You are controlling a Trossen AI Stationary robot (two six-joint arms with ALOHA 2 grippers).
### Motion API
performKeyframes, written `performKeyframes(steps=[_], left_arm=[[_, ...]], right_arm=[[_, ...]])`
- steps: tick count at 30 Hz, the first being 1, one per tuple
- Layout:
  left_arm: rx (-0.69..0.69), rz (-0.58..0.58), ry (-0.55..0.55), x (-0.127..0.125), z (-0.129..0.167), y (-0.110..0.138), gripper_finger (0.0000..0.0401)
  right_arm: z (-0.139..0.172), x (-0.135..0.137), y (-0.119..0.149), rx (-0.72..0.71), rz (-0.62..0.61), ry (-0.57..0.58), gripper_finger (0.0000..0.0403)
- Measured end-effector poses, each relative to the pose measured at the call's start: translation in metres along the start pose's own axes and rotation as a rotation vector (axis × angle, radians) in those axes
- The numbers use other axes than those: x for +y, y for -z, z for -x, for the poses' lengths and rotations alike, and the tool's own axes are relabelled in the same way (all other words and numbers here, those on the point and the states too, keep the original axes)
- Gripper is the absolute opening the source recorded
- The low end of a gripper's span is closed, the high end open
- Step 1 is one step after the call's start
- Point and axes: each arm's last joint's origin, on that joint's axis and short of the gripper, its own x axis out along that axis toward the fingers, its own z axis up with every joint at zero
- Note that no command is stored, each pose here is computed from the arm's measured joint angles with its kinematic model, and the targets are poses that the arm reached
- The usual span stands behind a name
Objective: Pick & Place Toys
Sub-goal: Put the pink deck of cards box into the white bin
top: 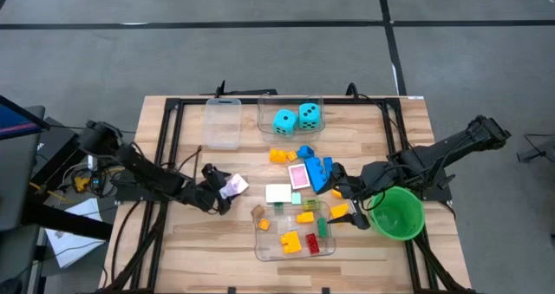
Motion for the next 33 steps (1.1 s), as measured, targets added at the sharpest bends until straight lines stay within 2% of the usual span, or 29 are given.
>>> performKeyframes(steps=[13, 16, 21, 27, 33], left_arm=[[0.058, 0.023, -0.023, -0.004, -0.016, 0.018, 0.0391], [0.061, 0.021, -0.02, -0.004, -0.015, 0.018, 0.0369], [0.064, 0.021, -0.015, -0.004, -0.015, 0.018, 0.0306], [0.055, 0.03, -0.008, -0.005, -0.014, 0.016, 0.0304], [-0.002, 0.087, 0.034, -0.006, -0.008, 0.004, 0.0306]], right_arm=[[0.0, 0.0, 0.0, 0.0, 0.0, 0.0, 0.0397], [0.0, 0.0, 0.0, 0.0, 0.0, 0.0, 0.0397], [0.0, 0.0, 0.0, 0.0, 0.0, 0.0, 0.0397], [0.0, 0.0, 0.0, 0.001, 0.0, 0.0, 0.0397], [0.0, 0.0, 0.0, 0.001, 0.0, 0.0, 0.0397]])
